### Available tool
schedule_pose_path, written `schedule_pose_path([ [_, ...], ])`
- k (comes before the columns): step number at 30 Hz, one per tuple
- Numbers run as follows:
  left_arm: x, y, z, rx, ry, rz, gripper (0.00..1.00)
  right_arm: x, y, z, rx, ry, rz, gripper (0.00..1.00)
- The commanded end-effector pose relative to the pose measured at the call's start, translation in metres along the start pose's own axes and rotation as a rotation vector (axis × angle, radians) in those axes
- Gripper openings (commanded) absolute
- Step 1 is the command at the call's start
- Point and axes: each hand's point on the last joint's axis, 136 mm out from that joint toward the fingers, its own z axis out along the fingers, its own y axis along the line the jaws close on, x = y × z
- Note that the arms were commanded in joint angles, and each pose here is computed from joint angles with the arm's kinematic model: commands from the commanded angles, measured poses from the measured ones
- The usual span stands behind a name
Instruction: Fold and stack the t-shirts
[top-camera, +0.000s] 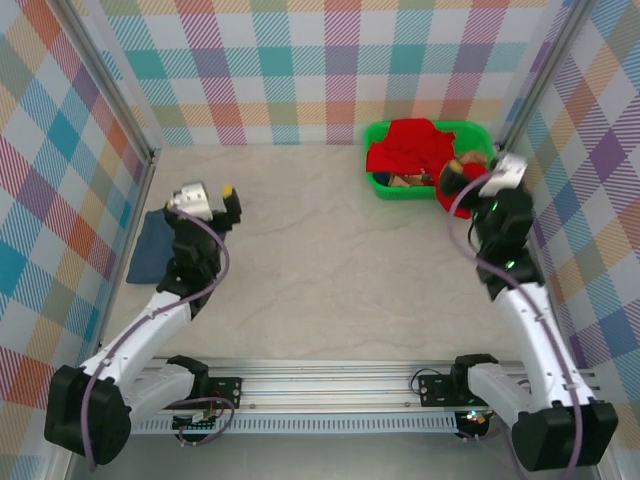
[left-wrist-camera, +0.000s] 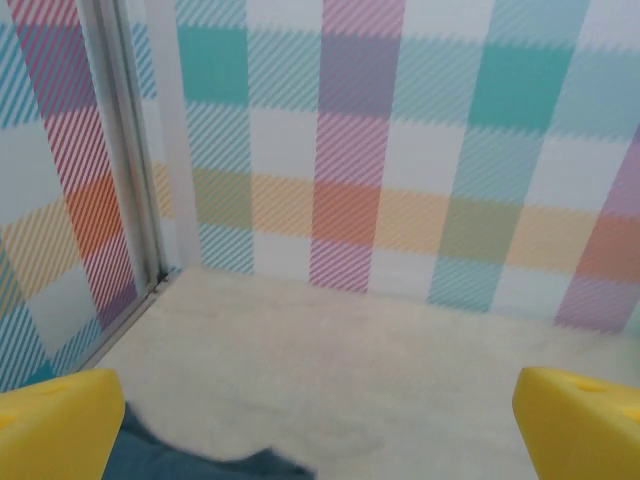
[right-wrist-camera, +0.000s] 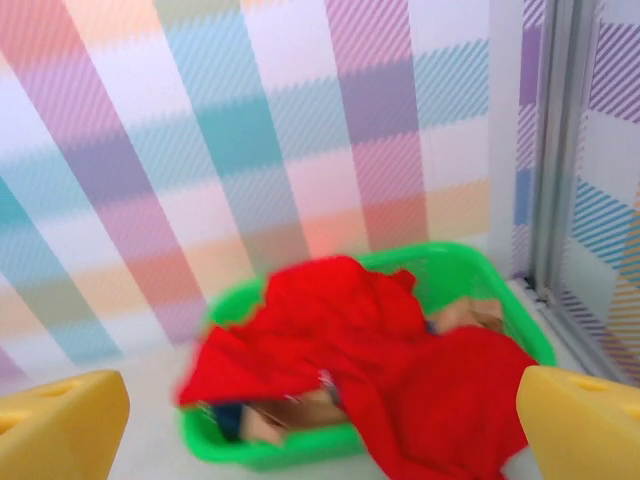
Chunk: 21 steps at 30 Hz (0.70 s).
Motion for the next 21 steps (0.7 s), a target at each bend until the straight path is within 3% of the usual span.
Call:
schedule_pose_path([
  [1,-0.026,0.024,-0.002,-0.217,0.152,-0.219,1.0,0.049,-0.004,-0.005,0.046,0.368,0.365,1.0],
  [2,-0.02,0.044,-0.01,-0.363,0.253,-0.319,1.0,0.051,0.012,0.009,-0.075,0.399,0.403,1.0],
  [3,-0.015,0.055,-0.01,-0.467,0.307,-0.415,1.0,0.057,0.011,0.019,-0.042,0.441,0.418,1.0],
  [6,0.007,0.009,0.026,-0.26,0.557,-0.501,1.0,0.084,-0.021,0.034,0.252,0.592,0.362,0.95],
  [11,0.052,-0.1,0.028,0.071,0.814,-0.412,1.0,0.109,-0.036,0.076,0.304,0.788,0.197,0.93],
  [17,0.072,-0.161,-0.002,0.278,0.872,-0.393,0.98,0.132,-0.039,0.133,0.201,0.846,0.115,0.88],
  [21,0.08,-0.17,-0.01,0.316,0.912,-0.393,0.95,0.166,-0.042,0.156,0.19,0.96,0.091,0.68],
])
